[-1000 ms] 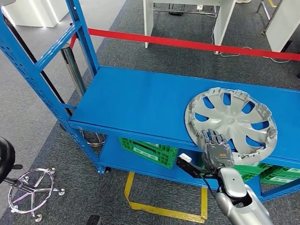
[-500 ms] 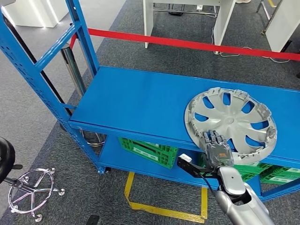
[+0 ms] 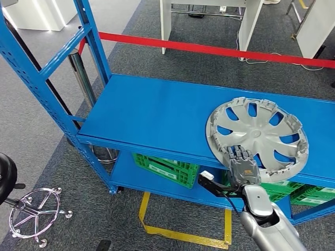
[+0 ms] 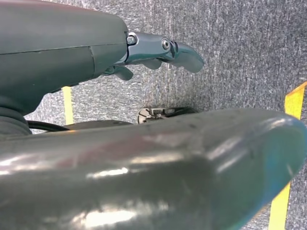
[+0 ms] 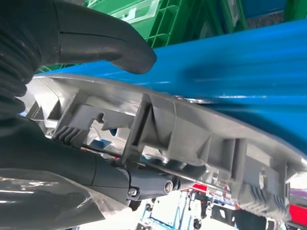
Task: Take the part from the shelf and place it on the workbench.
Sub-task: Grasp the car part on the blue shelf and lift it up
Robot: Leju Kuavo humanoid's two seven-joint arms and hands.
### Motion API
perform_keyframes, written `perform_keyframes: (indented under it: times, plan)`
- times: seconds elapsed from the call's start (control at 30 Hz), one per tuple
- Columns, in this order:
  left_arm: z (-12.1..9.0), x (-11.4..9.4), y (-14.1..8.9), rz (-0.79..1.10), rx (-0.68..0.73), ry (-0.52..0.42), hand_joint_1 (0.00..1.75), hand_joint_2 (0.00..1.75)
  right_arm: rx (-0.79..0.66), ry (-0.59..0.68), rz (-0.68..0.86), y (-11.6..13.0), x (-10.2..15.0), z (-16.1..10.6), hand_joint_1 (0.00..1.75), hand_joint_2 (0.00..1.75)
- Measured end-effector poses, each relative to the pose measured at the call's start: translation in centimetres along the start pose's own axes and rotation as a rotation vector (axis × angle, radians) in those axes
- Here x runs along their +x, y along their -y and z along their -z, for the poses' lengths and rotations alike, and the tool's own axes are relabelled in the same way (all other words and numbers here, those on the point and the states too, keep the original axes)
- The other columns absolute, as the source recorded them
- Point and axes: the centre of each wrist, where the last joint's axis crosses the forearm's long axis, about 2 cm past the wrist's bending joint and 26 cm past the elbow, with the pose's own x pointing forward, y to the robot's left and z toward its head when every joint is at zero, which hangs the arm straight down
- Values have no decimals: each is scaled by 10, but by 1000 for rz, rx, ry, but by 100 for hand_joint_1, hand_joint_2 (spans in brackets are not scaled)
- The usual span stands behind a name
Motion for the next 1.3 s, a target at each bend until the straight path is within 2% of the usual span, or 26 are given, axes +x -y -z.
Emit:
perform_keyframes:
  times: [0.63,0.83,0.97,1.03,1.17,1.3]
  plan:
    - [0,0,0,-14,16,-2,0,0,-50,15,38,8,5,-2,175,175]
    - [0,-1,0,-25,23,19,0,0,-121,48,70,11,12,-11,175,175]
    - [-1,-2,0,-41,27,35,0,0,-268,103,93,21,21,-28,175,175]
    - [-1,-2,0,-45,29,36,0,0,-411,145,97,29,27,-38,175,175]
    - [-1,-3,0,-46,34,34,0,0,-791,265,104,47,44,-64,175,175]
    - [-1,-3,-1,-44,40,29,0,0,-992,384,124,68,56,-83,175,175]
